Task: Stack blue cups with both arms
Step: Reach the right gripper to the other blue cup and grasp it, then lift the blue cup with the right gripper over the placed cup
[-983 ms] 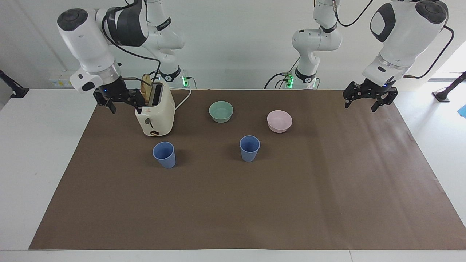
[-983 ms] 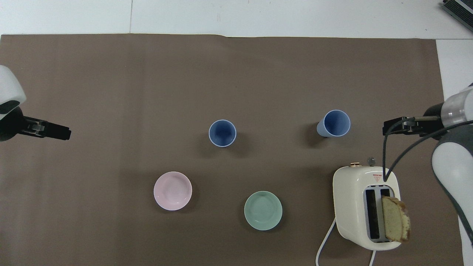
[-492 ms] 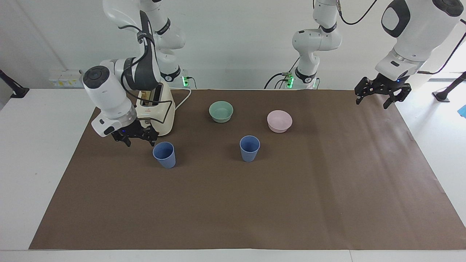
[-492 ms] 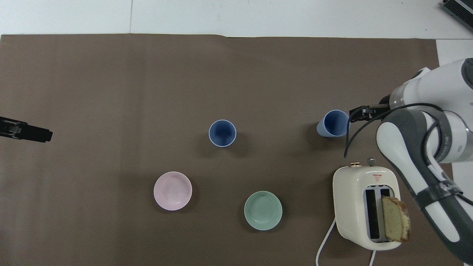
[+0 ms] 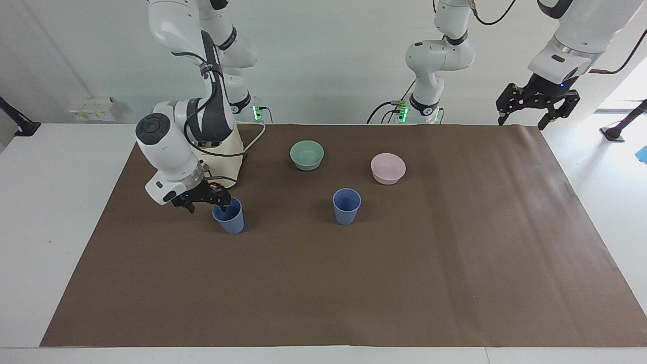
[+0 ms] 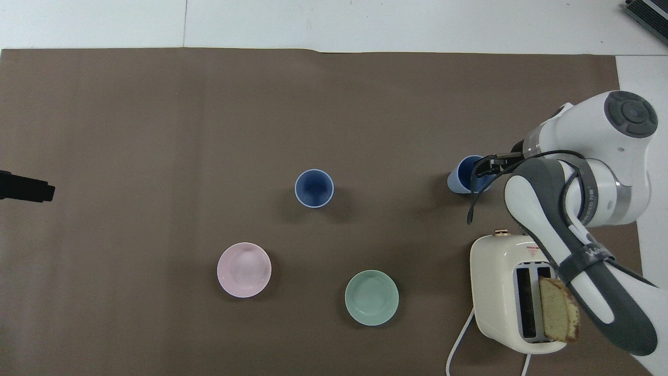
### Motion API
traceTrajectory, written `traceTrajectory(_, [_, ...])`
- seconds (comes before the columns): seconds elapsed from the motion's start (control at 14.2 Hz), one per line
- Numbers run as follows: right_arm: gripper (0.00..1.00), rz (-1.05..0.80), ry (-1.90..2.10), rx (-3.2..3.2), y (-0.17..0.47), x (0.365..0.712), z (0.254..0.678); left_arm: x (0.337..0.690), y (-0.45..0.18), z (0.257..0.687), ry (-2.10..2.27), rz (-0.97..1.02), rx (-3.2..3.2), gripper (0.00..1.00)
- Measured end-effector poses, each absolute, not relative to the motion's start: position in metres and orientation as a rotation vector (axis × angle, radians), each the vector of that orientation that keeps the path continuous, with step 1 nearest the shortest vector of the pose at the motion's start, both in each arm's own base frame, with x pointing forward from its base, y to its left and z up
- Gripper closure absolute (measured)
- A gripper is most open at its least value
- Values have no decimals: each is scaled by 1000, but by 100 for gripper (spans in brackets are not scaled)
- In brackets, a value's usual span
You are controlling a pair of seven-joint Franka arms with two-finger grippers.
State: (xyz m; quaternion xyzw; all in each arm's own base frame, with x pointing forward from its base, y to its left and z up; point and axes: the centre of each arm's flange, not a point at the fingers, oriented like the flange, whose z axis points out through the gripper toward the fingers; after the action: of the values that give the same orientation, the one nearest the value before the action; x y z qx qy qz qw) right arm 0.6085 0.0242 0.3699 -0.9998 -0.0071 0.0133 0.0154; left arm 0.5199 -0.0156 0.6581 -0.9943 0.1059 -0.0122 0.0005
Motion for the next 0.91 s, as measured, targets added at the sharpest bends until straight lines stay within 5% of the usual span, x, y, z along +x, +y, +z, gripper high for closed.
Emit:
traceTrajectory(0.28, [12, 50, -33, -3110, 27, 607, 359, 520, -18, 656, 273, -25, -3129, 0])
traceTrajectory(0.77, [90, 45, -66, -3109, 48, 608, 365, 519, -21, 654, 229, -15, -3140, 0])
traceTrajectory(0.91, [96, 86, -49, -3110, 48, 610, 375, 519, -22, 653, 230, -6, -3140, 0])
